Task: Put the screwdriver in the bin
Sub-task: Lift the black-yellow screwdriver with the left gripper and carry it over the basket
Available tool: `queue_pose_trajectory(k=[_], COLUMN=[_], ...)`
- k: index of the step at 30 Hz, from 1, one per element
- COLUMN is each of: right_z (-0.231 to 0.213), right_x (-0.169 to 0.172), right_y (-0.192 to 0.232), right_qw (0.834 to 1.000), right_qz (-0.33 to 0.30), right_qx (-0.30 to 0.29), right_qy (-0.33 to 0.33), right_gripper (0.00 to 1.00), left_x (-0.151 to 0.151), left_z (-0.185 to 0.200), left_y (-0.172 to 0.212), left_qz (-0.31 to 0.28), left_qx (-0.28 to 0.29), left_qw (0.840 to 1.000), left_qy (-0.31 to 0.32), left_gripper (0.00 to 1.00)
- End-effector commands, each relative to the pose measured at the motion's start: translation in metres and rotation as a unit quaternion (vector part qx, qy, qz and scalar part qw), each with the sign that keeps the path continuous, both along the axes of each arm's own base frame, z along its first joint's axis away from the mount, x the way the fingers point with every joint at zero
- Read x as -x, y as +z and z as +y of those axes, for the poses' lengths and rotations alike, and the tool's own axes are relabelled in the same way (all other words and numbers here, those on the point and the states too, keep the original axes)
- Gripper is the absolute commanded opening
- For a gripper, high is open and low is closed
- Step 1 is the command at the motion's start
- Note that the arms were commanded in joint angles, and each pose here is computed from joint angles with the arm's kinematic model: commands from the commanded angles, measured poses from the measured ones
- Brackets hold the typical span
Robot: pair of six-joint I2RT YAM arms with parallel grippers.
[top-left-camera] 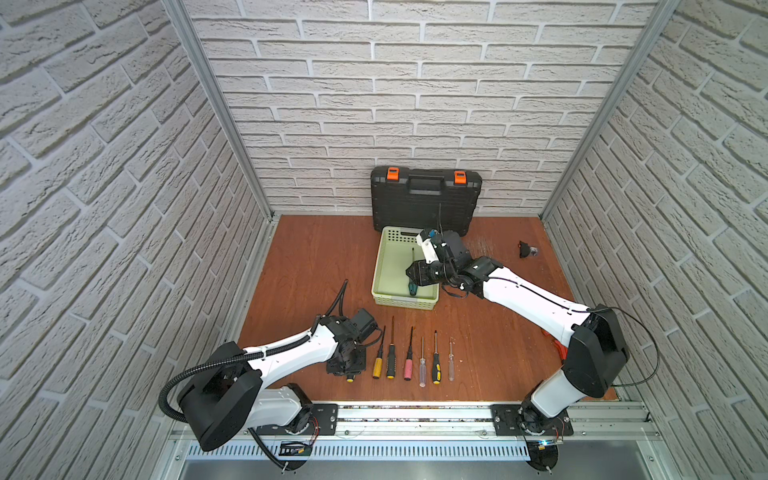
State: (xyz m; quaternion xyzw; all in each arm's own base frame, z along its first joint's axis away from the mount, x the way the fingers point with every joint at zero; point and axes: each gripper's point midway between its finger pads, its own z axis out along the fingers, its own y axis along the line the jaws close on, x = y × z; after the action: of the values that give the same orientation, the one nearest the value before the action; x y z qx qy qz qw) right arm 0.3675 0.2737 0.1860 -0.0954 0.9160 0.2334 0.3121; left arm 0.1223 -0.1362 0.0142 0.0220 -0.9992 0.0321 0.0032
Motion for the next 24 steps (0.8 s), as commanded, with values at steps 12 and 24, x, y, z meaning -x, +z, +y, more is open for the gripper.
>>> queue_pose_trajectory(k=[12, 24], right_z=[-0.044, -0.077], right_x=[0.025, 0.062], right_y=[0.043, 0.018], right_qw=[0.999, 0.997], right_qz=[-0.026, 0.004], right_qx=[0.011, 0.023], right_qy=[-0.044, -0.071], right_gripper=[0.47, 0.47], left_x=[-0.066, -0.232], left_z=[-0.037, -0.119], left_y=[0.139, 0.186], left_qz=[-0.125, -0.204], left_qx=[0.07, 0.11], left_qw=[0.988, 0.965], left_qy=[-0.062, -0.123], left_gripper=[0.0, 0.0])
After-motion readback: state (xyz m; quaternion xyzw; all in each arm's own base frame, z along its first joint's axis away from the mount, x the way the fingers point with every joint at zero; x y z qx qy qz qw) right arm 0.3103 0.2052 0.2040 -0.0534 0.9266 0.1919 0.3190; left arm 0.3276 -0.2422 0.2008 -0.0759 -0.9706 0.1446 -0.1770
